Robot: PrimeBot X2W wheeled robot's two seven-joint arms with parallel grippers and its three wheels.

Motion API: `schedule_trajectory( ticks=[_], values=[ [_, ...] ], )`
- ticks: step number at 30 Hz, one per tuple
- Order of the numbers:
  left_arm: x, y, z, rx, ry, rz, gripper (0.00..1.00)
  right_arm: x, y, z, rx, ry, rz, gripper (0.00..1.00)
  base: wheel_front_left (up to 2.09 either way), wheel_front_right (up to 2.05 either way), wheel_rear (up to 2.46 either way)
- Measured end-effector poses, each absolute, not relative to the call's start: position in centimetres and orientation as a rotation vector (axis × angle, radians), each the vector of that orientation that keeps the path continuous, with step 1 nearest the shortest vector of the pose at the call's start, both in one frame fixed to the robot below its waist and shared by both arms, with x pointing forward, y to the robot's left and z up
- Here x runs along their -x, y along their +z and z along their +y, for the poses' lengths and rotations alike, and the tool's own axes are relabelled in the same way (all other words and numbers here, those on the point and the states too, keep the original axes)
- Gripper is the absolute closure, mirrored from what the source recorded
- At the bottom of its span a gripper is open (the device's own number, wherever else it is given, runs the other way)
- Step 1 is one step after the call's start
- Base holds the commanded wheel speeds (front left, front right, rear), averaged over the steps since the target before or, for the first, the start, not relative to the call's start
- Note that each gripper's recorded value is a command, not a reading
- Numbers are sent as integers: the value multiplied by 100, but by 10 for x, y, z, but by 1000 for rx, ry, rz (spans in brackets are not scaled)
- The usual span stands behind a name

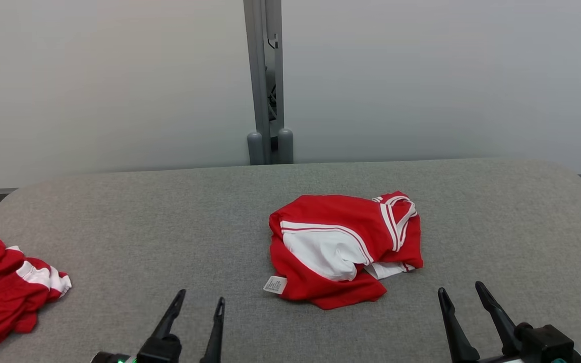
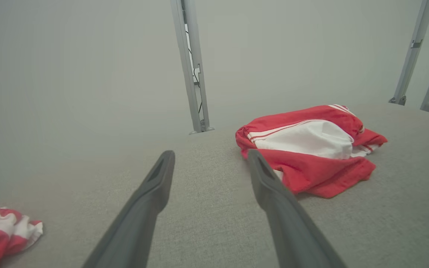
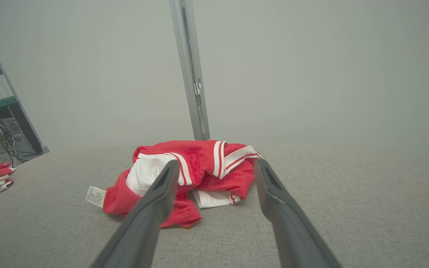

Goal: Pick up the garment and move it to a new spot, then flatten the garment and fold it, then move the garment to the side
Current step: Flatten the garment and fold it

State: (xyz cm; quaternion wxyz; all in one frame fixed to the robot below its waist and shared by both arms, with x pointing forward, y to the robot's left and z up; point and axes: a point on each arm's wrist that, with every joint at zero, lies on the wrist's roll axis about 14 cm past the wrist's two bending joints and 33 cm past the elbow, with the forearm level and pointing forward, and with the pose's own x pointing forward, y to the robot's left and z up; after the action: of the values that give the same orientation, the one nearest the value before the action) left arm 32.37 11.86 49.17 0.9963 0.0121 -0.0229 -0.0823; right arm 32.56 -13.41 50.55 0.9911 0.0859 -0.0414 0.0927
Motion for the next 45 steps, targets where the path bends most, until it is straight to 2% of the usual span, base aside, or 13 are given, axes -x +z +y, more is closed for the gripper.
schedule_trajectory(
  ticks=[19,25,31,39,40,41,42,43,45],
  values=[
    [-387,488,-41,-146,-735,-31,0,-337,482,-170,-156,63,-6,0,0,0,0],
    [-394,460,-73,-219,-871,32,0,-345,475,-181,-158,27,16,0,0,0,0],
    [-405,440,-94,-281,-951,86,0,-351,467,-190,-158,-1,41,0,0,0,0],
    [-423,413,-99,-366,-946,170,0,-358,460,-193,-165,-13,63,0,0,0,0],
    [-424,412,-100,-378,-945,174,8,-358,459,-194,-166,-15,66,0,0,0,0],
    [-424,411,-101,-389,-950,172,50,-358,459,-194,-166,-17,67,0,0,0,0],
    [-425,411,-102,-392,-951,173,64,-357,459,-194,-167,-18,68,0,0,0,0],
    [-425,411,-104,-391,-953,173,100,-357,459,-195,-167,-20,68,0,0,0,0],
    [-425,414,-107,-382,-961,157,100,-357,460,-196,-172,-24,63,0,0,0,0]
  ],
)
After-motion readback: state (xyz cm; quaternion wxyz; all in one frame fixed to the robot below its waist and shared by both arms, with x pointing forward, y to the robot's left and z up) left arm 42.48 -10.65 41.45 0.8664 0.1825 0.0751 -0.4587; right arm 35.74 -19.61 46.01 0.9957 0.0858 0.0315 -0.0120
